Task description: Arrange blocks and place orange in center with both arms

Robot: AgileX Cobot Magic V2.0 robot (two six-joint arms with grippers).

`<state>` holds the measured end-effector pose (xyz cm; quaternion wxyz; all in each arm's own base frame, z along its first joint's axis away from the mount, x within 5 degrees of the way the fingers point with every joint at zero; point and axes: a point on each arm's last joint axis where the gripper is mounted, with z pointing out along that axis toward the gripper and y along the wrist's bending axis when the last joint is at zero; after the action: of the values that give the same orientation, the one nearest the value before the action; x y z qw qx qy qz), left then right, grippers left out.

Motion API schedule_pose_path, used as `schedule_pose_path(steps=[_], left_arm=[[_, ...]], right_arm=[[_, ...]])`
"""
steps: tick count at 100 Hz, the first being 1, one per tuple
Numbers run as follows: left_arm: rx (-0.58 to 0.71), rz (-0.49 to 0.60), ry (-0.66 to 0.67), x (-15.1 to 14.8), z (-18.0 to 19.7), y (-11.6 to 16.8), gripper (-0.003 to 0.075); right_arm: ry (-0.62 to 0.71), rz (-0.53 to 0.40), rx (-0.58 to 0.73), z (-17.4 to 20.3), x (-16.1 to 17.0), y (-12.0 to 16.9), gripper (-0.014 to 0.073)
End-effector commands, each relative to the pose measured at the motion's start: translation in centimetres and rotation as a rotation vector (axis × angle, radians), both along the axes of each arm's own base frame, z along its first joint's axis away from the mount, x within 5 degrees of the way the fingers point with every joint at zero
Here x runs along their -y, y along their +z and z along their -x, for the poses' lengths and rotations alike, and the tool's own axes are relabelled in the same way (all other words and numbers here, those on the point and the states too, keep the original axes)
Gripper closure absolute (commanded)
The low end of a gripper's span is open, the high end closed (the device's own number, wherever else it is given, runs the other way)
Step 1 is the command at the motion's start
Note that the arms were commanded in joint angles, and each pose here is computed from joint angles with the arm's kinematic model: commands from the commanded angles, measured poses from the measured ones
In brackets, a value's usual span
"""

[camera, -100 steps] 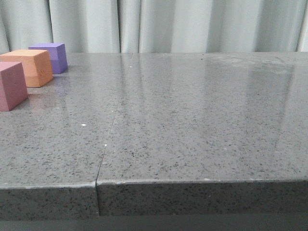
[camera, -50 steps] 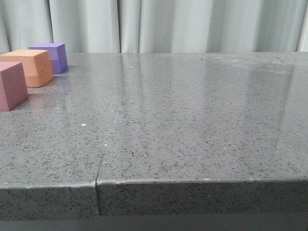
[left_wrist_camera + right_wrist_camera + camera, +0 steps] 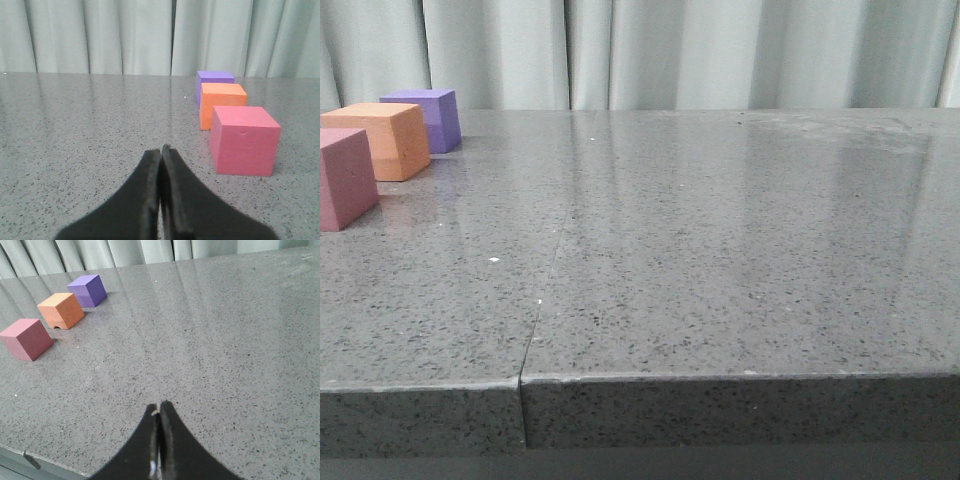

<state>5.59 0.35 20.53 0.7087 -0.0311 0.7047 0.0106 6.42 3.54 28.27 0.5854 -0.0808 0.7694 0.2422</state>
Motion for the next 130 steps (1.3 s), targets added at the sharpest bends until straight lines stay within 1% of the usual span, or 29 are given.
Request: schedule_pose_path(steps=[1, 19, 23, 38, 46, 54, 76, 83, 93, 111, 130], left_arm=[[0.075, 0.005, -0.007, 0.1, 0.1, -0.4, 0.0741], [0.075, 0.005, -0.007, 0.1, 0.1, -0.4, 0.0741], [0.075, 0.005, -0.007, 0.1, 0.1, -0.4, 0.0741], [0.075, 0.005, -0.007, 0.1, 0.1, -0.4, 0.0741], [0.075, 0.005, -0.007, 0.1, 0.1, -0.4, 0.0741], [0.075, 0.005, -0.007, 0.1, 0.1, -0.4, 0.0741], [0.075, 0.005, -0.007, 0.1, 0.1, -0.4, 0.0741], [0.075, 0.005, -0.007, 0.1, 0.1, -0.4, 0.0741], [0.075, 0.005, -0.007, 0.1, 0.1, -0.4, 0.0741], [0.075, 0.005, -0.007, 0.1, 0.1, -0.4, 0.0741], [0.075, 0.005, -0.007, 0.1, 0.1, -0.4, 0.0741]], right_arm=[[-0.007, -0.037, 0.105, -0.1, 0.0, 1.6, 0.0664], [-0.041, -0.034, 0.133, -0.3, 0.3, 1.7, 0.0664], [-0.065, -0.023, 0.148, -0.4, 0.4, 1.7, 0.0664], [-0.193, -0.032, 0.249, -0.9, 1.3, 1.2, 0.0664], [-0.267, -0.005, 0.293, -1.0, 1.9, 0.5, 0.0664], [-0.322, 0.002, 0.322, -0.8, 2.3, -0.2, 0.0664], [-0.456, 0.081, 0.329, -0.1, 3.4, -3.0, 0.0664], [-0.480, 0.103, 0.323, 0.0, 3.5, -3.9, 0.0664], [-0.507, 0.107, 0.325, 0.2, 3.7, -5.2, 0.0664], [-0.514, 0.126, 0.346, 0.6, 3.7, -6.9, 0.0664], [-0.518, 0.119, 0.381, 1.1, 3.7, -6.8, 0.0664]])
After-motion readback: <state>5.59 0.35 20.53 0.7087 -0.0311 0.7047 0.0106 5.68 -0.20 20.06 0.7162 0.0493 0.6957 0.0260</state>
